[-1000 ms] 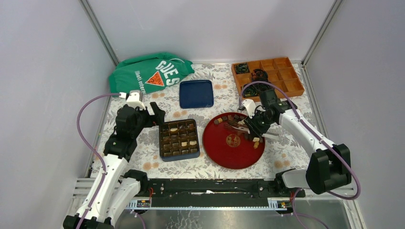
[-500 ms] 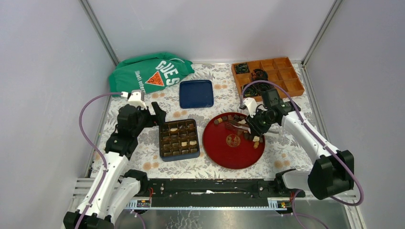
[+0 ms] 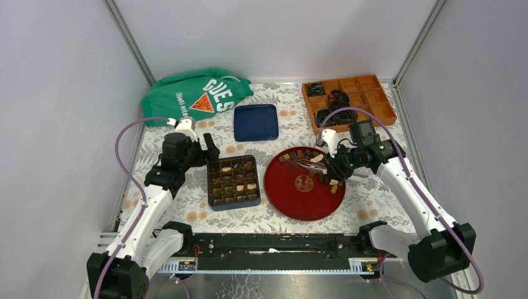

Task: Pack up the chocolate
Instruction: Pick up the fake chocolate from the plate, then place the fake chocolate in the packing box.

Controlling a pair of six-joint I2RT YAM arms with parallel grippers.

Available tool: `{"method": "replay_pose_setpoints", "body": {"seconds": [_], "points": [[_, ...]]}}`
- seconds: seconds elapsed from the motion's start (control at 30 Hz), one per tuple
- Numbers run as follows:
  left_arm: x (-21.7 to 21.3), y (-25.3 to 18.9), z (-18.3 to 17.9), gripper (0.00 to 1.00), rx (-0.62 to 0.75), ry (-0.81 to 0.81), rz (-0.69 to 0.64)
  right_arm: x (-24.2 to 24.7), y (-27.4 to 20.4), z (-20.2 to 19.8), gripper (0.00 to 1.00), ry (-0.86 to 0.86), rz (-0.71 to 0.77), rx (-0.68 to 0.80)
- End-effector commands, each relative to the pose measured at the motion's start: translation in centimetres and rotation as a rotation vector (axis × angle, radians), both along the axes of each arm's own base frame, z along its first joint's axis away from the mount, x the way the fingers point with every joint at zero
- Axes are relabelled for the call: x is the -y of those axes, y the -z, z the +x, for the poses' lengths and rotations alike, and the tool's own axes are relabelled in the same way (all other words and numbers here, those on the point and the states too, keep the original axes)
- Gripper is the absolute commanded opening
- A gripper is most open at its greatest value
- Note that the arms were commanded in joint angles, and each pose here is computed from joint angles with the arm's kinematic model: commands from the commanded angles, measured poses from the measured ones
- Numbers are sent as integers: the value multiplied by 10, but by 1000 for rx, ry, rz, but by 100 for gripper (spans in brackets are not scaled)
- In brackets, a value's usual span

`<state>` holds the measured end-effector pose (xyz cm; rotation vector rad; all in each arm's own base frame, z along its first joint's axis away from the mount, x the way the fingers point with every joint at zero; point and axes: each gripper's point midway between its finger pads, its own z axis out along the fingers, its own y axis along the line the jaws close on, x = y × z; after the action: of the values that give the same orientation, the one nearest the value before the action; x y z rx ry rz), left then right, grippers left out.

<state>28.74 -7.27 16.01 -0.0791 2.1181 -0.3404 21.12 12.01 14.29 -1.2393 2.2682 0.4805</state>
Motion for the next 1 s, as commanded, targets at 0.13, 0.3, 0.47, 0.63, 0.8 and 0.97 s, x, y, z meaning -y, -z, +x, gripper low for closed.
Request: {"method": "replay_pose_setpoints", "body": {"seconds": [0.13, 0.3, 0.47, 0.63, 0.8, 0.97], "points": [[-9, 25, 11, 95, -136, -78, 22, -34, -45, -15, 0, -258, 195, 95], [-10, 35, 11, 88, -193, -77, 40, -63, -58, -11, 0, -389, 226, 122], [-10, 32, 11, 86, -178, -70, 49, -109, -62, -12, 0, -552, 169, 180], [-20, 19, 12, 85, -122, -105, 79, -155, -61, -7, 0, -640, 121, 199], [-24, 2, 12, 85, -46, -118, 81, -195, -56, -3, 2, -661, 99, 190], [-26, -8, 11, 85, -3, -126, 79, -218, -40, -2, 3, -661, 54, 166]]}}
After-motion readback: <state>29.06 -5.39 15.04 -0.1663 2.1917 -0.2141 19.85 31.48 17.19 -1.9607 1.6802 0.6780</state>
